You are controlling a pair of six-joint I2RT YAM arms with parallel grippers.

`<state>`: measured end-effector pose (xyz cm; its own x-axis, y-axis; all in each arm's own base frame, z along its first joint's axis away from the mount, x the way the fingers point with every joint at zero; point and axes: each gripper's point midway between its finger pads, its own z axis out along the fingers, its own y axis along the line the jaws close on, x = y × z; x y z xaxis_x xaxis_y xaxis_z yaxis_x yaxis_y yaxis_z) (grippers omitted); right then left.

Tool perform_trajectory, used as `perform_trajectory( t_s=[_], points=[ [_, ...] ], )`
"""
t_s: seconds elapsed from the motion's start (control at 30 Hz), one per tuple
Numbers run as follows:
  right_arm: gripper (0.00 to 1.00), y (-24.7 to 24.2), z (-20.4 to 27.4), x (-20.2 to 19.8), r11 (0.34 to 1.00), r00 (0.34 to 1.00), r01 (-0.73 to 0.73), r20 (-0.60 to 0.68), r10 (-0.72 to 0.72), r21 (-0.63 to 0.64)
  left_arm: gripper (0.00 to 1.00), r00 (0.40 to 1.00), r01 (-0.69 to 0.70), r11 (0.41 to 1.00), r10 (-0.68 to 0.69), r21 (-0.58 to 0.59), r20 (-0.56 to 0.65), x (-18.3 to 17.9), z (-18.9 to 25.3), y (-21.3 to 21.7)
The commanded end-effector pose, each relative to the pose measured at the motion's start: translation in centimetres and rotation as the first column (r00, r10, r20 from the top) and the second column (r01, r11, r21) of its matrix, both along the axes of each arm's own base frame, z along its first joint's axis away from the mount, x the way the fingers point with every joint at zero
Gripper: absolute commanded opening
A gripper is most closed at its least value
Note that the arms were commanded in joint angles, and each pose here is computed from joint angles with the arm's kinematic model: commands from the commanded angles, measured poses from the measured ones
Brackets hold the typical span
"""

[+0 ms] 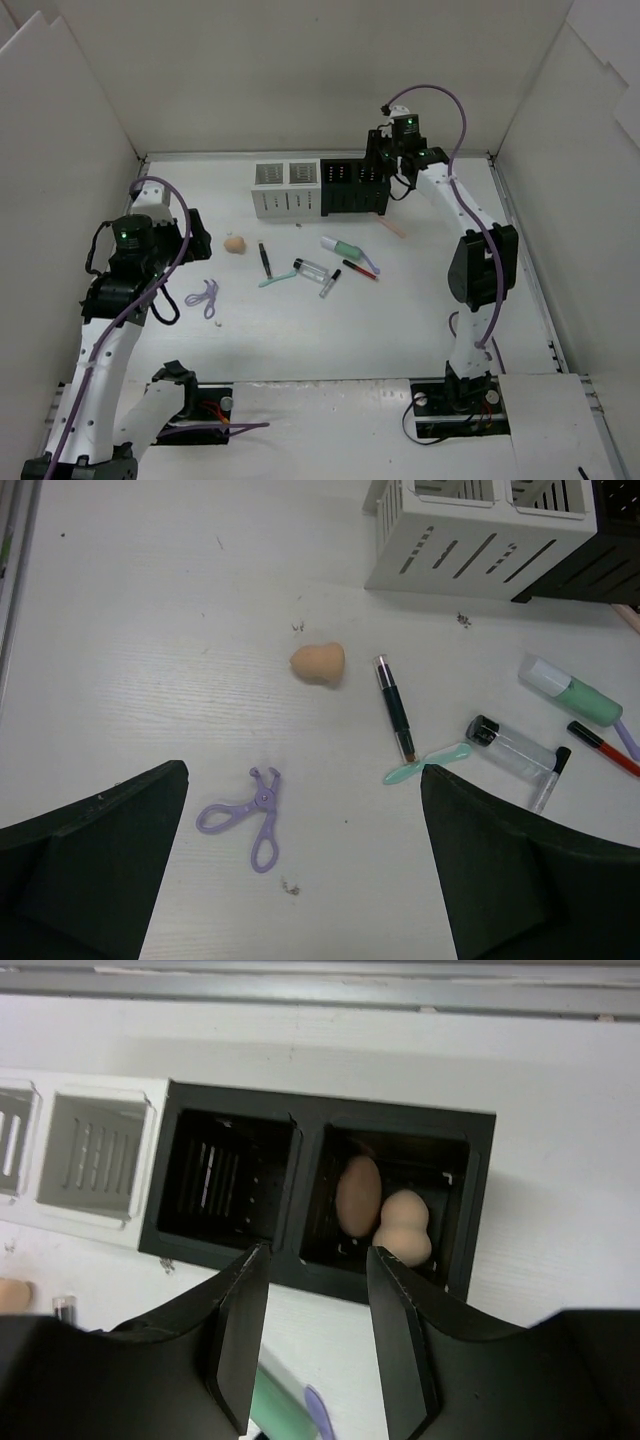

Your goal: Organize the makeup

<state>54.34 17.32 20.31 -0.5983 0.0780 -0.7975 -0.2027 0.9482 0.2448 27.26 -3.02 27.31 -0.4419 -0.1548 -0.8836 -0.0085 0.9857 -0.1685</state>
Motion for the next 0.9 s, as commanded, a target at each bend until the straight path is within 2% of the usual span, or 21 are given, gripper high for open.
perform_trajectory(
  t_s=[0.0, 0.03, 0.07, 0.13, 0.17, 0.2, 0.23, 0.3, 0.37, 0.43, 0.5, 0.6, 0.63, 0.7, 0.87],
  points=[
    [0.41, -0.4, 6.1, -2.1, 1.000, 0.990, 0.011, 0.141, -0.010, -0.005, 0.97, 1.000, 0.001, 1.000, -0.001, 0.000, 0.012, 1.8, 0.6, -0.1],
    [0.41, -0.7, 7.9, -3.2, 1.000, 0.984, 0.016, 0.177, -0.014, -0.008, 0.96, 1.000, 0.001, 1.000, -0.001, 0.000, -0.007, 2.2, 0.2, -0.1],
    [0.42, -0.6, 6.8, -4.1, 0.999, 0.987, 0.021, 0.161, -0.015, -0.036, 0.92, 0.999, -0.002, 1.000, 0.002, 0.002, -0.052, 2.8, -0.8, -0.1],
    [0.42, -0.8, 8.8, -6.3, 0.999, 0.979, 0.023, 0.202, -0.015, -0.037, 0.89, 0.995, 0.005, 1.000, -0.006, -0.006, -0.098, 3.7, -1.9, -0.5],
    [0.43, -0.8, 7.4, -7.4, 0.999, 0.984, 0.016, 0.176, -0.007, -0.050, 0.88, 0.988, 0.008, 1.000, -0.009, -0.005, -0.157, 4.7, -3.2, -0.6],
    [0.44, -1.1, 9.0, -8.8, 0.999, 0.979, 0.015, 0.206, -0.007, -0.038, 0.87, 0.981, 0.013, 1.000, -0.015, -0.010, -0.192, 5.1, -3.8, -0.8],
    [0.46, -1.4, 7.7, -9.9, 0.999, 0.983, 0.009, 0.182, -0.001, -0.045, 0.84, 0.963, 0.011, 1.000, -0.016, -0.018, -0.267, 6.0, -5.8, -1.1],
    [0.47, -1.7, 9.0, -12.1, 1.000, 0.977, 0.002, 0.211, 0.003, -0.024, 0.82, 0.951, 0.033, 0.998, -0.049, -0.056, -0.306, 7.0, -5.9, -2.0],
    [0.49, -2.0, 7.7, -14.0, 1.000, 0.982, -0.011, 0.190, 0.016, -0.027, 0.77, 0.939, 0.018, 0.996, -0.047, -0.089, -0.340, 8.5, -7.1, -2.5],
    [0.51, -2.5, 8.9, -16.1, 1.000, 0.974, -0.016, 0.226, 0.018, -0.012, 0.74, 0.934, -0.006, 0.992, -0.039, -0.126, -0.356, 9.5, -7.9, -2.7],
    [0.52, -3.0, 7.3, -17.7, 1.000, 0.979, -0.012, 0.205, 0.015, -0.015, 0.73, 0.925, -0.022, 0.987, -0.039, -0.157, -0.377, 10.7, -9.3, -3.2],
    [0.54, -4.1, 8.0, -20.7, 1.000, 0.969, -0.006, 0.246, 0.004, 0.009, 0.69, 0.919, -0.090, 0.974, 0.001, -0.208, -0.395, 12.2, -10.8, -2.8],
    [0.54, -4.2, 6.8, -21.5, 1.000, 0.974, -0.010, 0.228, 0.010, 0.002, 0.66, 0.912, -0.117, 0.969, 0.018, -0.216, -0.411, 12.6, -11.7, -2.5],
    [0.55, -5.0, 7.5, -22.7, 1.000, 0.965, 0.003, 0.261, -0.007, 0.014, 0.61, 0.908, -0.159, 0.956, 0.044, -0.246, -0.416, 13.3, -12.5, -2.2],
    [0.56, -5.7, 6.3, -24.7, 1.000, 0.964, 0.013, 0.266, -0.019, 0.025, 0.56, 0.883, -0.258, 0.924, 0.107, -0.282, -0.457, 14.4, -15.6, -1.2]
  ],
)
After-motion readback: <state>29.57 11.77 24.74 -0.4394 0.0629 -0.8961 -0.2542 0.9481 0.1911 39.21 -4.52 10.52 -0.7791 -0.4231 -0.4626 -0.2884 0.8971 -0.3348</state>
